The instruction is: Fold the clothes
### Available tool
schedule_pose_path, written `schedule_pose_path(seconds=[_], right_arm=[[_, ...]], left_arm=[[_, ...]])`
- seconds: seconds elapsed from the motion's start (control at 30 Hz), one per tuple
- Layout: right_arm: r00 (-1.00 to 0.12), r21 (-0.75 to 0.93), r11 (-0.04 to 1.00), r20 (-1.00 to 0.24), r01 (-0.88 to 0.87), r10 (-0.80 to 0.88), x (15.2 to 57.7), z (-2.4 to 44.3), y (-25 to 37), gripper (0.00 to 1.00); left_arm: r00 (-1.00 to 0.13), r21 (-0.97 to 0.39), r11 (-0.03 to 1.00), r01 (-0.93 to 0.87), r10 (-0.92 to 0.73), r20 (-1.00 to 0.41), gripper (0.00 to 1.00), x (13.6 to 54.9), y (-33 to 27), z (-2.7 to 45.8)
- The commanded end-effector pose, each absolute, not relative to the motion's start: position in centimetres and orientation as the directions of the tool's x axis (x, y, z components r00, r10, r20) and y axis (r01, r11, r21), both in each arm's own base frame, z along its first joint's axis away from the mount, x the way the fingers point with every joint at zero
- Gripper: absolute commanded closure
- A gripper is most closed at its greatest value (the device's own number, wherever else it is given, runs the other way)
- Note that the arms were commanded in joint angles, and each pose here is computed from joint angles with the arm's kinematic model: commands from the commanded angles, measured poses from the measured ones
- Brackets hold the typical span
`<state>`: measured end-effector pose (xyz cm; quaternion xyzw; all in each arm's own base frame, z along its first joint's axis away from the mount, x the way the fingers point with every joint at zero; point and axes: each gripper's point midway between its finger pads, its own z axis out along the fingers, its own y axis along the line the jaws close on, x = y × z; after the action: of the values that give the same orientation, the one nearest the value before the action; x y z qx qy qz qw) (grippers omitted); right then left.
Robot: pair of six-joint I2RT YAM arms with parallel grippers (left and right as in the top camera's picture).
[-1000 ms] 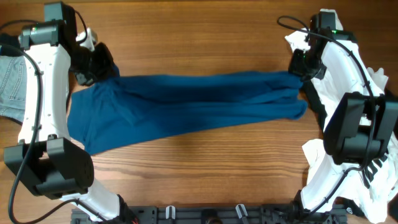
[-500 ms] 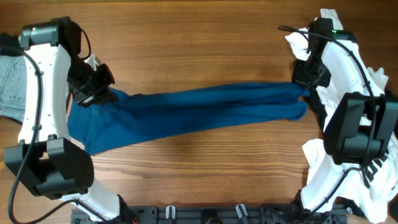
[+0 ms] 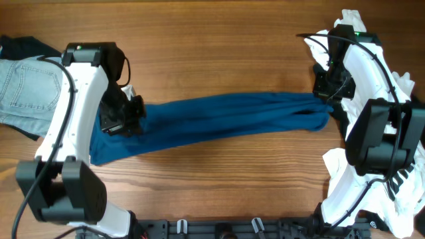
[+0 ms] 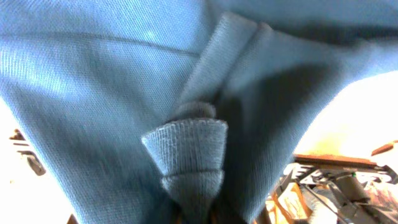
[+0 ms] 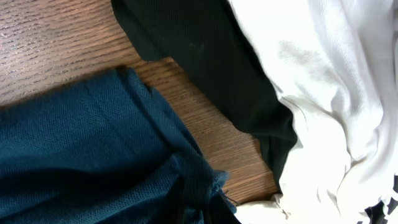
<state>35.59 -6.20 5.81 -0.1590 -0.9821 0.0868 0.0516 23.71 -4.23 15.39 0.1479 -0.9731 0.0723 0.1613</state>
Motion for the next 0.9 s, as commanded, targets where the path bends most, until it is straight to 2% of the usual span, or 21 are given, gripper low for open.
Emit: schedule_pose_path(seconds=[0.0, 0.03, 0.07, 0.27, 0.33, 0.37, 0.4, 0.47, 0.53, 0.6, 0.67, 0.77, 0.87], right_arm=[[-0.948, -0.216, 0.929, 0.045, 0.299, 0.315, 35.8, 6.7, -7.0, 0.92], [-0.948, -0.216, 0.929, 0.046, 0.299, 0.315, 35.8, 6.7, -7.0, 0.92], [-0.948, -0.216, 0.929, 0.046, 0.299, 0.316, 35.8, 6.7, -7.0, 0.92], [-0.948, -0.216, 0.930, 0.046, 0.299, 0.315, 35.8, 6.7, -7.0, 0.92], [-0.948, -0.216, 0.930, 0.045, 0.299, 0.315, 35.8, 6.7, -7.0, 0.92], [-0.948, -0.216, 0.930, 0.046, 0.299, 0.315, 35.8, 6.7, -7.0, 0.85], [-0.954, -0.215, 0.936, 0.050, 0.280, 0.297, 35.8, 6.7, -7.0, 0.81], [-0.961, -0.206, 0.945, 0.061, 0.253, 0.271, 35.7, 6.7, -6.9, 0.81], [-0.970, -0.151, 0.965, 0.078, 0.217, 0.230, 35.7, 6.6, -6.0, 0.79], [-0.969, -0.144, 0.970, 0.124, 0.194, 0.212, 34.7, 6.7, -5.9, 0.72], [-0.954, -0.140, 0.960, 0.148, 0.242, 0.261, 33.9, 6.7, -6.9, 0.64], [-0.967, 0.141, 0.971, 0.194, 0.192, 0.163, 33.5, 6.9, -4.5, 0.62], [-0.966, 0.157, 0.964, 0.181, 0.214, 0.185, 33.9, 6.9, -4.4, 0.61]], left_arm=[[-0.914, -0.007, 0.937, -0.350, -0.339, 0.223, 0.85, 25.5, -2.5, 14.6], [-0.911, -0.001, 0.931, -0.365, -0.357, 0.207, 0.85, 25.9, -2.4, 14.5], [-0.913, 0.022, 0.925, -0.379, -0.378, 0.154, 0.81, 26.9, -1.7, 13.9], [-0.917, -0.012, 0.917, -0.400, -0.400, -0.011, 0.85, 30.9, -1.1, 11.0], [-0.916, -0.001, 0.916, -0.402, -0.402, -0.006, 0.76, 30.7, -0.9, 10.3], [-0.915, 0.008, 0.915, -0.404, -0.404, 0.012, 0.65, 30.2, -0.8, 10.3], [-0.914, 0.011, 0.914, -0.406, -0.406, 0.018, 0.66, 30.0, -0.7, 10.3], [-0.913, 0.007, 0.914, -0.407, -0.407, 0.013, 0.80, 30.2, -0.7, 10.2], [-0.913, -0.002, 0.914, -0.407, -0.406, 0.021, 0.84, 30.0, -0.9, 9.6], [-0.912, 0.006, 0.913, -0.409, -0.409, 0.036, 0.82, 29.3, -0.9, 8.2], [-0.908, -0.017, 0.910, -0.415, -0.413, 0.070, 0.80, 28.5, -1.5, 6.8], [-0.908, -0.040, 0.909, -0.416, -0.412, 0.073, 0.77, 28.4, -1.9, 5.6], [-0.911, -0.061, 0.909, -0.413, -0.412, 0.034, 0.74, 29.0, -1.9, 4.3]])
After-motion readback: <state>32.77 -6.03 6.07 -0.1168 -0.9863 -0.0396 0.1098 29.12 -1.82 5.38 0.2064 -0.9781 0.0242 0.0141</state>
